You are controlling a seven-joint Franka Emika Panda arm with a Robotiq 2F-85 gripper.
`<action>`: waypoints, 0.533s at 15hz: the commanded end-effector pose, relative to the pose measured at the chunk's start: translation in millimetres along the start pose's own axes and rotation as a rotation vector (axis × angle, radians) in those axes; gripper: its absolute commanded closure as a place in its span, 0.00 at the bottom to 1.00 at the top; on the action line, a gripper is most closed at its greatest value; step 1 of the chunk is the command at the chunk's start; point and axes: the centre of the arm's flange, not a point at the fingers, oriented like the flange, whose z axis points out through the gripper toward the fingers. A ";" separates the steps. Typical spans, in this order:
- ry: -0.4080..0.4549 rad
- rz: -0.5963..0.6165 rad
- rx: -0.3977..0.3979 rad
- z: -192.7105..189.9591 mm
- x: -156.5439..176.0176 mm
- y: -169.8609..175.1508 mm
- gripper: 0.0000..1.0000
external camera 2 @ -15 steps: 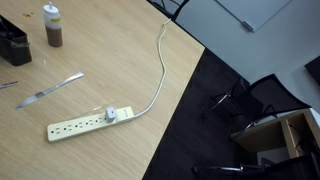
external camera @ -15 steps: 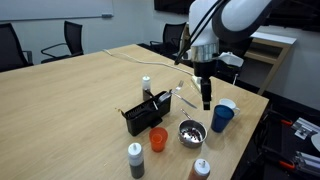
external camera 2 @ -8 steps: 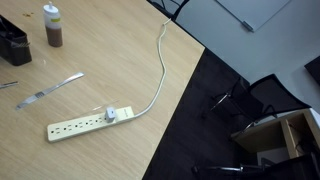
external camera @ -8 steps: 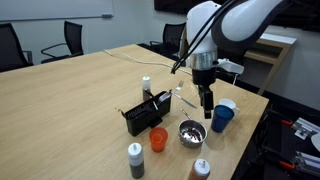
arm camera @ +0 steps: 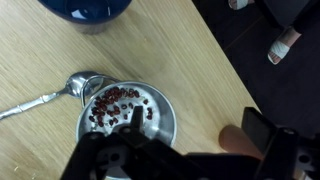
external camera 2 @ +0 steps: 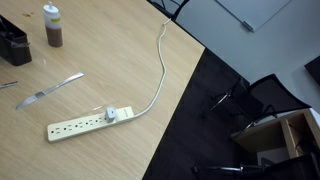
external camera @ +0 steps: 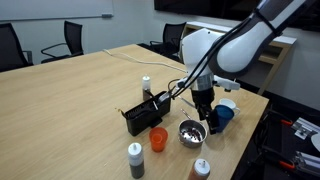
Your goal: Move the silver pot to the left
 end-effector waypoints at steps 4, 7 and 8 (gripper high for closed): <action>0.002 -0.011 -0.005 -0.9 2.7 0.3 0.00; -0.021 -0.034 -0.045 1.0 5.3 -0.2 0.00; -0.025 -0.067 -0.072 4.2 8.0 -0.8 0.00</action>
